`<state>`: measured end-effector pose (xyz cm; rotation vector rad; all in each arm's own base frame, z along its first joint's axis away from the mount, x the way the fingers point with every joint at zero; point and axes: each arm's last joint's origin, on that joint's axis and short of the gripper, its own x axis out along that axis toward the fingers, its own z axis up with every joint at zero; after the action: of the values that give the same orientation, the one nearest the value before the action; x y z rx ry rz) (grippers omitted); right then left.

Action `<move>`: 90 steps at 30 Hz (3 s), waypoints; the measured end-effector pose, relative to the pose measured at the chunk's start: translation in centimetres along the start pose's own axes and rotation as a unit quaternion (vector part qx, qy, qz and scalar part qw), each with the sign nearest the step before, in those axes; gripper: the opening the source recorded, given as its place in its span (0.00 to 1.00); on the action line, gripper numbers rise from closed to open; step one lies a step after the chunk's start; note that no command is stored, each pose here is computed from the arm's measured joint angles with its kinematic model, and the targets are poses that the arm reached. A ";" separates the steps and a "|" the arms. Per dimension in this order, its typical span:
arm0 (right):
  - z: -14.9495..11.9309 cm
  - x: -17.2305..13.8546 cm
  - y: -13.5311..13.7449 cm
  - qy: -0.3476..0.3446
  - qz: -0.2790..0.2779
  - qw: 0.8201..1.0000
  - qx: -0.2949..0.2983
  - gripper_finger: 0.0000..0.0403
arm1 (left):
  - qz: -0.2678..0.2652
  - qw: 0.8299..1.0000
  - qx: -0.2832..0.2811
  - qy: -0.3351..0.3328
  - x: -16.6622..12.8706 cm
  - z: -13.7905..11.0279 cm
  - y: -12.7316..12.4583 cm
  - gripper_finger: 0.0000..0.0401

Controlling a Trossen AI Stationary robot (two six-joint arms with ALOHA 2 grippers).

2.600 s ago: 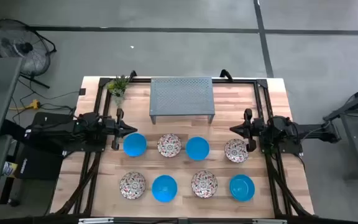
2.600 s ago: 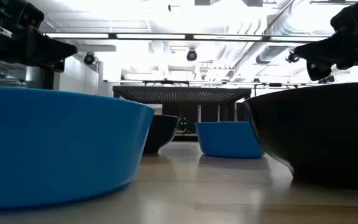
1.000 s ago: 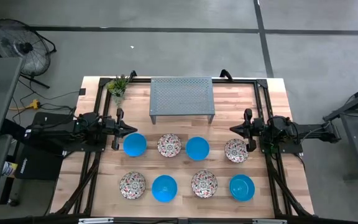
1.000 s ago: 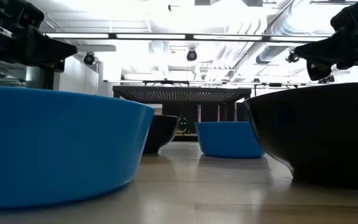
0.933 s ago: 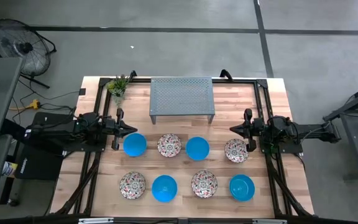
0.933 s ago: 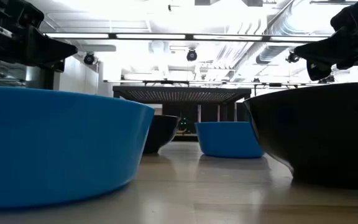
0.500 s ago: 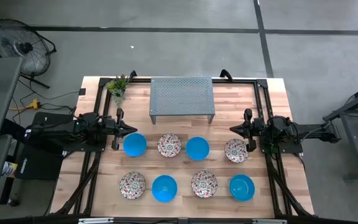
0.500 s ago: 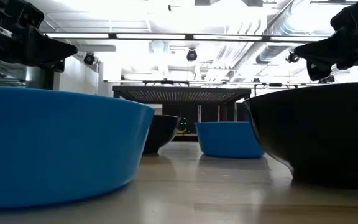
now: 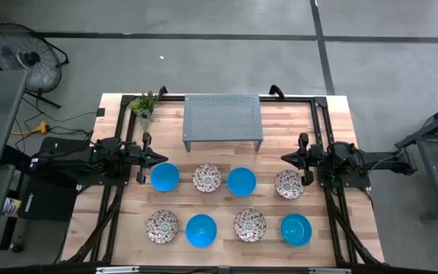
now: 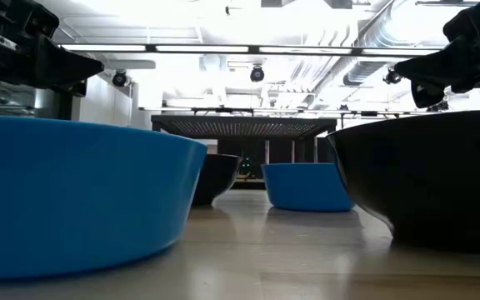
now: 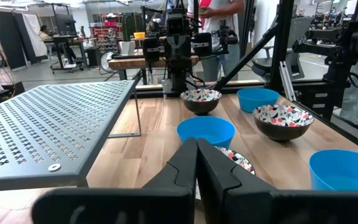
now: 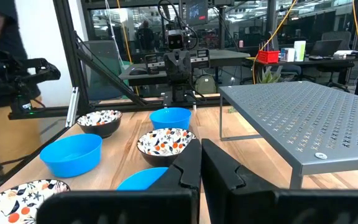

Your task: Pick & Place Mini bowls

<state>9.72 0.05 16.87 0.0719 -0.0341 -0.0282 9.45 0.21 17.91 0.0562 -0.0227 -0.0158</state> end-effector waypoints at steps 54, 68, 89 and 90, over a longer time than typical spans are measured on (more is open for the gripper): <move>0.0 0.0 0.0 0.000 0.000 1.000 0.000 0.00 | 0.000 1.000 0.000 0.000 0.0 0.0 0.0 0.00; 0.0 0.0 0.0 0.000 0.000 1.000 0.000 0.00 | 0.000 1.000 0.000 0.000 0.0 0.0 0.0 0.00; 4.0 -0.1 0.3 -0.005 -0.002 1.000 0.022 0.00 | 0.000 1.000 0.000 0.000 0.0 0.0 0.0 0.00; 4.6 0.0 0.3 -0.003 -0.002 1.000 0.022 0.00 | 0.000 1.000 0.000 0.000 0.0 0.0 0.0 0.00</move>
<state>9.52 0.04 21.47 0.1159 -0.0401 -0.0311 9.45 0.21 17.91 0.0562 -0.0222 -0.0154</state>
